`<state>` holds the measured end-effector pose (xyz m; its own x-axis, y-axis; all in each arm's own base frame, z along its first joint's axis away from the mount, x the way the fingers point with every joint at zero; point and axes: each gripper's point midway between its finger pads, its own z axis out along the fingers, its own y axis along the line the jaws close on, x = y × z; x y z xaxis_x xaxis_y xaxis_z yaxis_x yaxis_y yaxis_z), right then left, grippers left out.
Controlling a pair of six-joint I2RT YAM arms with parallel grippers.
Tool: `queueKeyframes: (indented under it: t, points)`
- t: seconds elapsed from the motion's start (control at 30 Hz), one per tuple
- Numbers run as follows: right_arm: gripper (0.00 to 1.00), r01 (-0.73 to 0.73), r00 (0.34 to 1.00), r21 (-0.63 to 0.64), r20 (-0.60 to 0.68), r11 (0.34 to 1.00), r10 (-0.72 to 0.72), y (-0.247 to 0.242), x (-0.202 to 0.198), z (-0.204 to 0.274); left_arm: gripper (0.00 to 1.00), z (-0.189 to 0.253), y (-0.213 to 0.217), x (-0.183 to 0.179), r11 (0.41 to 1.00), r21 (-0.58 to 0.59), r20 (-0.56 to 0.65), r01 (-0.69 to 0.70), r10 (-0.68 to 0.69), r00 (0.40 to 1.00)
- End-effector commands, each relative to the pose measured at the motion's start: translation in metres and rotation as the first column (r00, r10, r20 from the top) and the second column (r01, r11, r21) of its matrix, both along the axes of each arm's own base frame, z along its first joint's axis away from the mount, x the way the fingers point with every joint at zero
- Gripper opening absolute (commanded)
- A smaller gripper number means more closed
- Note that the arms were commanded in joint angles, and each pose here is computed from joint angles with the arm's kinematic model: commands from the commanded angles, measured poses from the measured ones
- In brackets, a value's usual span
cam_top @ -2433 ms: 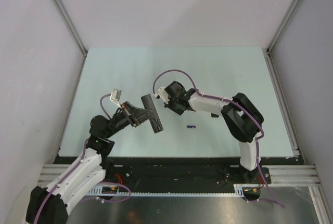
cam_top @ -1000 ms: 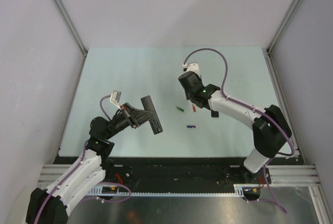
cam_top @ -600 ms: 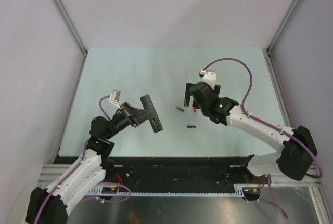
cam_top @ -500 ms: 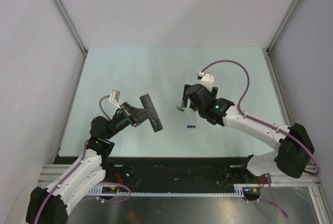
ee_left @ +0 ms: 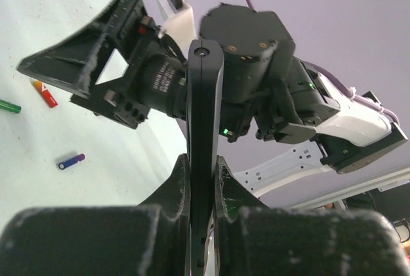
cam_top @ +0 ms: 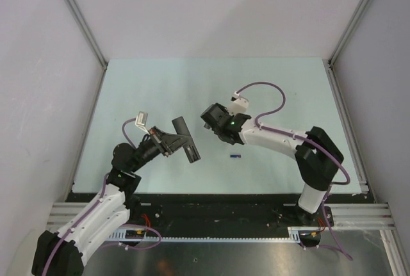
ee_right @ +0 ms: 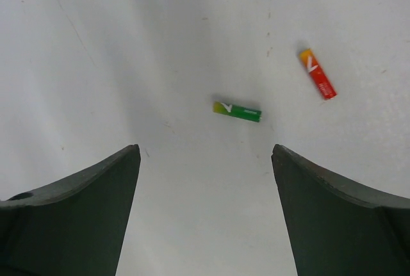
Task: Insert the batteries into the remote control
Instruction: Adjust the battery at the center of the board.
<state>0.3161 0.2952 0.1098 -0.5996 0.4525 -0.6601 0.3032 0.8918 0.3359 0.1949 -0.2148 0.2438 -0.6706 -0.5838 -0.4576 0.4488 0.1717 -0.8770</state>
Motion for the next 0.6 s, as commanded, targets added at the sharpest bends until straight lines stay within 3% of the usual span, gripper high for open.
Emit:
queueKeyframes:
  t: [0.0,0.3,0.57]
  points:
    - [0.87,0.144,0.989,0.040,-0.024,0.989,-0.143,0.004,0.013,-0.007,0.00,0.013,0.002,-0.003,1.000,-0.009,0.059,-0.004,0.004,0.998]
    - [0.84,0.152,0.980,-0.038,-0.120,0.988,-0.155,-0.006,0.023,-0.041,0.00,0.012,0.003,-0.011,1.000,-0.015,0.056,0.015,-0.014,0.998]
    - [0.81,0.033,0.991,-0.025,-0.128,0.999,-0.036,0.014,0.032,-0.054,0.00,0.009,0.003,-0.011,1.000,-0.012,0.055,0.013,-0.012,0.998]
